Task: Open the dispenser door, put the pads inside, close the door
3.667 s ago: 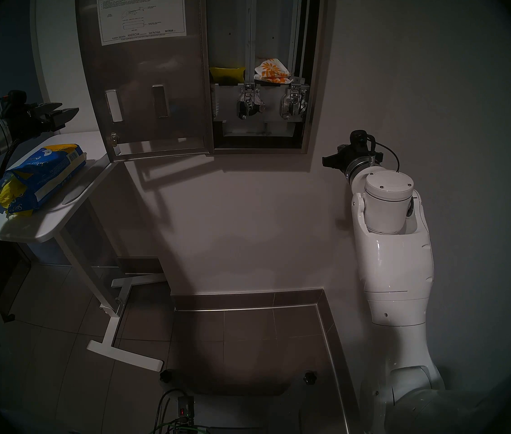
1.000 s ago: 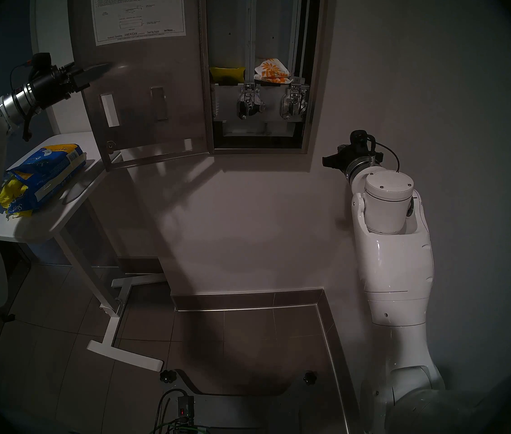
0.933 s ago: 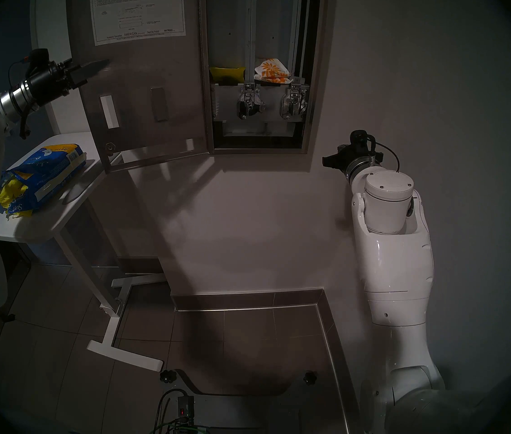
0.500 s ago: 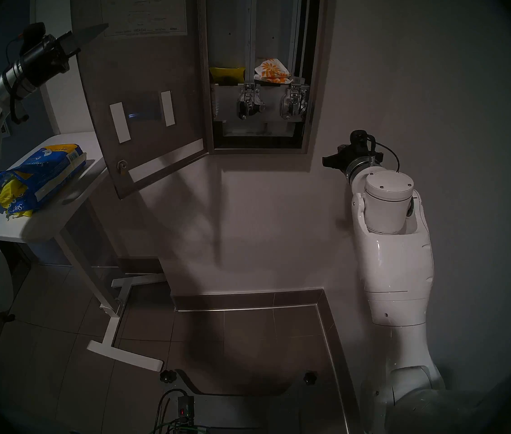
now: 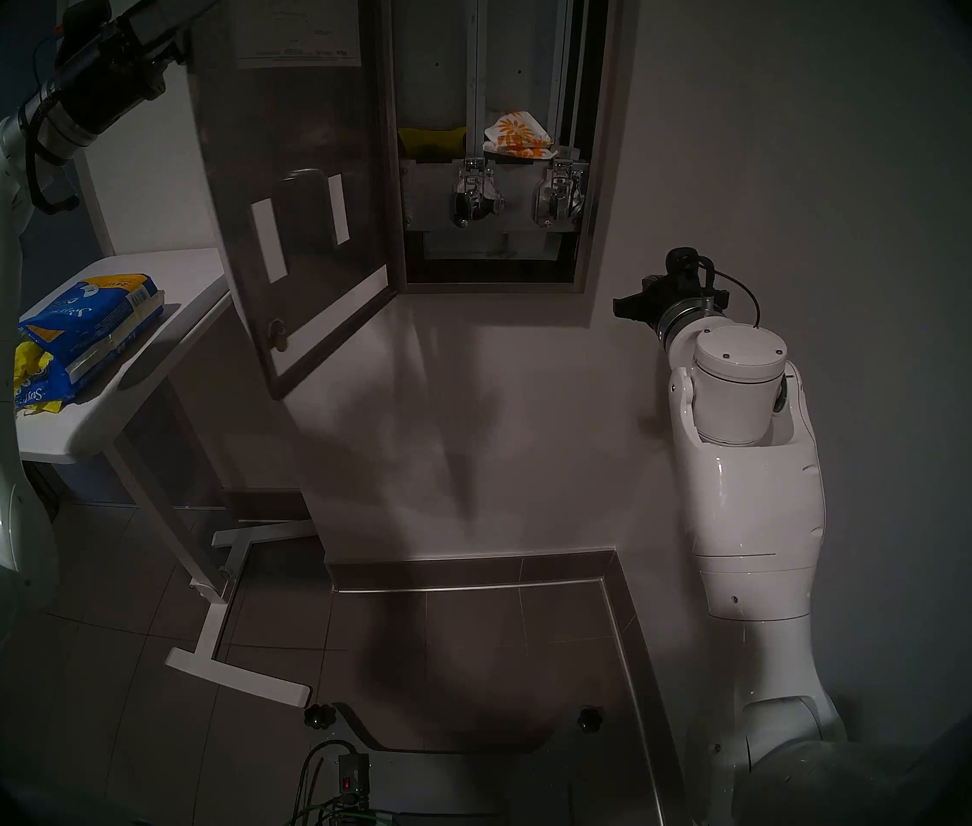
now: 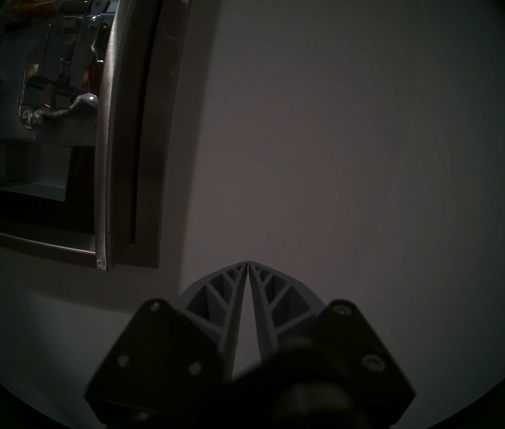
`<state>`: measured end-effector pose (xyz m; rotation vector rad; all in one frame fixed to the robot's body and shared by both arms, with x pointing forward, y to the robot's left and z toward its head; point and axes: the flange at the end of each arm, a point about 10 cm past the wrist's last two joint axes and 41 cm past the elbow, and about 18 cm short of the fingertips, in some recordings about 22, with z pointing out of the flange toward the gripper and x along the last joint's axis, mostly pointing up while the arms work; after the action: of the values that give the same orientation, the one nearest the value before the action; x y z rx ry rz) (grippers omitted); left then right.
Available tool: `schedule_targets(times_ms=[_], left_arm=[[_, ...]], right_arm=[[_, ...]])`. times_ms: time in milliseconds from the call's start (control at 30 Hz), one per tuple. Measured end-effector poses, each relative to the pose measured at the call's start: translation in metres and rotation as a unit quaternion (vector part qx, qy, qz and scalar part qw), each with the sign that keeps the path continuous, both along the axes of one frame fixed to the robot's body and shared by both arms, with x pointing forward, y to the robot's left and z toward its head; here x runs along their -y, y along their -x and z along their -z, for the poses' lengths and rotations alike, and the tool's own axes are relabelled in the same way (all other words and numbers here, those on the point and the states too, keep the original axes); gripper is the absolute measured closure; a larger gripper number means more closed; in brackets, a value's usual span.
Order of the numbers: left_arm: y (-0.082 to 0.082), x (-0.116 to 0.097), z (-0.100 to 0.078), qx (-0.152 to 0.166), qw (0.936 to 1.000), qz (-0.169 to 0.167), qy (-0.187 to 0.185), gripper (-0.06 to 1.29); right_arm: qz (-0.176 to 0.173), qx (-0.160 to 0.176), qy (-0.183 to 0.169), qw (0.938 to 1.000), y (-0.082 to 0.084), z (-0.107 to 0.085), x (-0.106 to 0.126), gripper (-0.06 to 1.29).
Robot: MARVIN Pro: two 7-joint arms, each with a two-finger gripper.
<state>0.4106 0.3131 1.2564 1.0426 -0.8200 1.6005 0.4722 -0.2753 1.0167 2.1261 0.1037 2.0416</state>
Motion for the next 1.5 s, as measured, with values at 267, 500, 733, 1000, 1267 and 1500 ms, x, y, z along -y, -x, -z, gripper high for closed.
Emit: schedule_targets(times_ms=[267,500,733,1000,1267,1500], left_arm=[[0.019,0.030,0.003,-0.002,0.9985,0.051,0.020,-0.02],[0.025,0.046,0.007,0.009,0.9991,0.035,0.023,-0.02],[0.013,0.065,0.023,0.038,0.9971,-0.064,-0.017,0.76],[-0.007,0.078,0.051,0.035,0.9891,-0.129,-0.062,1.25],[-0.030,0.100,0.074,0.025,0.9711,-0.202,-0.125,1.25],[-0.044,0.124,0.084,0.030,0.9568,-0.244,-0.156,1.25]], right_arm=[[0.000,0.000,0.000,1.0000,0.000,0.000,0.000,1.08],[0.000,0.000,0.000,1.0000,0.000,0.000,0.000,1.08],[0.000,0.000,0.000,1.0000,0.000,0.000,0.000,1.08],[0.000,0.000,0.000,1.0000,0.000,0.000,0.000,1.08],[0.000,0.000,0.000,1.0000,0.000,0.000,0.000,1.08],[0.000,0.000,0.000,1.0000,0.000,0.000,0.000,1.08]])
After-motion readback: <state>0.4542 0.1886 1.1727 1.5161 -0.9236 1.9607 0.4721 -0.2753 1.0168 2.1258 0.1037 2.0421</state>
